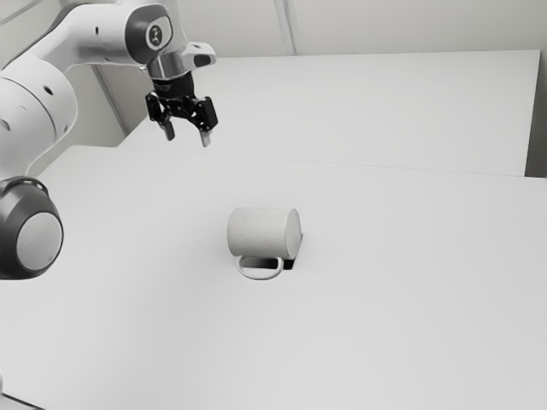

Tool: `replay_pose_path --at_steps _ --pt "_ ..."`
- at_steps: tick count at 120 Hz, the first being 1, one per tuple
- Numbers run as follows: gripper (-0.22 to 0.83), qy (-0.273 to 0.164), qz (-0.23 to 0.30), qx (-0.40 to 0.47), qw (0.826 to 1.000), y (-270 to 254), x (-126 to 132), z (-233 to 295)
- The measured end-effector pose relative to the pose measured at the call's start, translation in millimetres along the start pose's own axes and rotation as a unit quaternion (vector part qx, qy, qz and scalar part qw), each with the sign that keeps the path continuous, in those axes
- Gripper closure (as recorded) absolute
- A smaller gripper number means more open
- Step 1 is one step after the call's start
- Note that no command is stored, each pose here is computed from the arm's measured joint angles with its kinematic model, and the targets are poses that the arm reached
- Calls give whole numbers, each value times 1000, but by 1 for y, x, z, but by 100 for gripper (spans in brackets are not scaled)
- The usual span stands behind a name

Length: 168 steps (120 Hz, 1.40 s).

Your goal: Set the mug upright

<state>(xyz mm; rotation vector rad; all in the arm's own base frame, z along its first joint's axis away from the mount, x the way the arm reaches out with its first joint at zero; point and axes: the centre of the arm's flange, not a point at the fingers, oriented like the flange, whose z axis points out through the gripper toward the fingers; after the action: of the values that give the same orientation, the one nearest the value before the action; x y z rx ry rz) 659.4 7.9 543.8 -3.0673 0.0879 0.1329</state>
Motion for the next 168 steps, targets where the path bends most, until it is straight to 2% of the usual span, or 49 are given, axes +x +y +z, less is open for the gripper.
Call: replay_pose_path --at_steps 17,35,45,57,69,85,114,152,168 --pt "0 0 -1 -5 1000 -5 2 5" --pt "0 -18 4 -35 999 5 2 23" --pt "0 -51 -15 -71 996 -11 -16 52" --pt "0 -65 -60 -136 987 -59 -36 79" --pt "0 -61 -83 -215 971 -88 -43 109" --pt "0 -40 -94 -311 945 -112 -35 152" --pt "0 -1 -75 -447 891 -102 -21 209" --pt "0 21 -51 -545 836 -92 -42 265" --pt "0 37 -34 -569 821 -82 -44 274"
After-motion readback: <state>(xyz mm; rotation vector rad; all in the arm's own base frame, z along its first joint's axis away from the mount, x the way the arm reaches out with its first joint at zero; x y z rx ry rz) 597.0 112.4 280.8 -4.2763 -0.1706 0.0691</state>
